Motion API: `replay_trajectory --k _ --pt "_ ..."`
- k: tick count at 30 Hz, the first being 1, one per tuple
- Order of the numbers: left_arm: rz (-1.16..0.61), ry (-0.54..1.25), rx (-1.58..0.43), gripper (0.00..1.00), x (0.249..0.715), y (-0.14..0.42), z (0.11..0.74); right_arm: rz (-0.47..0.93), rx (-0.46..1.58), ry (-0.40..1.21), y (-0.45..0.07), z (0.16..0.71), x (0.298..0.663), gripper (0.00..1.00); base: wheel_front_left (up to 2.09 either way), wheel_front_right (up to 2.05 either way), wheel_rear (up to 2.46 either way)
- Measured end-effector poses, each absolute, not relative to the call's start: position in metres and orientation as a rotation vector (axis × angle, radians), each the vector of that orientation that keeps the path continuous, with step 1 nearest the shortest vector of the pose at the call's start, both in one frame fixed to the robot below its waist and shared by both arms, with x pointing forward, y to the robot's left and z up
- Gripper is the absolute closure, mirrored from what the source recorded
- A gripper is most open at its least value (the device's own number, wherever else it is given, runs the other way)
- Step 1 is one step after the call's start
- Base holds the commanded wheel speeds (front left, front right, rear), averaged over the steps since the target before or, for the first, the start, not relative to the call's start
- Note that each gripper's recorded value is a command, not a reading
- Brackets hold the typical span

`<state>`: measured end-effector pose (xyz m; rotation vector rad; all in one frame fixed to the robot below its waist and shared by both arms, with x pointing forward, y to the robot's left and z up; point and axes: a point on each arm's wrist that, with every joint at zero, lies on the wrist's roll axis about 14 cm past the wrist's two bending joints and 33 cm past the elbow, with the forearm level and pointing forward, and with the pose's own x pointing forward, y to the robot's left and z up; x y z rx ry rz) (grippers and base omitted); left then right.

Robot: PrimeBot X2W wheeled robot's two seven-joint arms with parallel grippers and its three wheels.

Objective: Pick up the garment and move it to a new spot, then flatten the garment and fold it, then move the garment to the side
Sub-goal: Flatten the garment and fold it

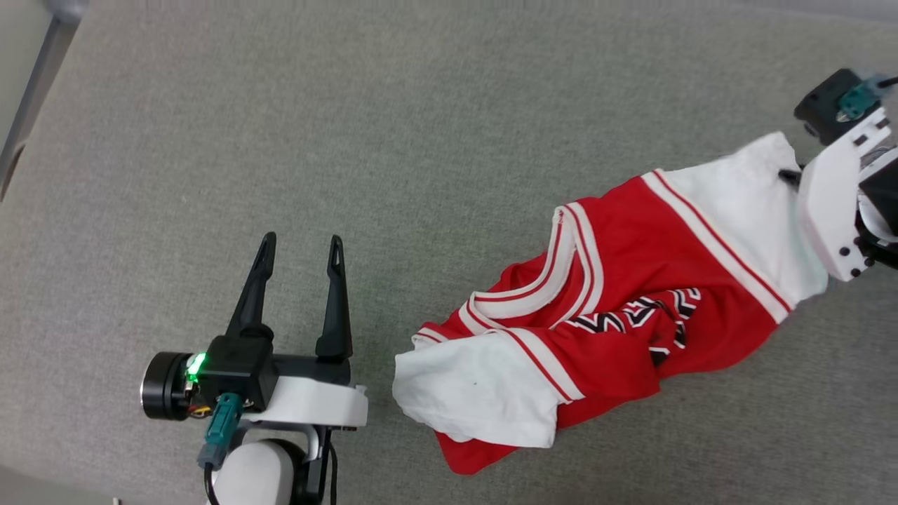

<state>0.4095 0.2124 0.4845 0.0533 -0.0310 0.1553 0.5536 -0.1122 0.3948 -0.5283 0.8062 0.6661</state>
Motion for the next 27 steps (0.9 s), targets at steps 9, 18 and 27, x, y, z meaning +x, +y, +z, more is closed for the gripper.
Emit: replay_trajectory --k 9,18,27 --pt "0.125 -0.056 0.042 0.0 0.392 0.204 0.496 0.58 -0.392 0.558 -0.154 0.467 0.538 1.0 0.0 0.0 0.0" --pt "0.073 -0.091 0.028 0.0 0.384 0.189 0.507 0.335 -0.212 0.576 -0.252 0.47 0.471 1.0 0.0 0.0 0.0" --pt "0.03 -0.104 0.02 0.0 0.385 0.177 0.511 0.053 -0.028 0.784 -0.332 0.4 0.369 1.0 0.0 0.0 0.0"
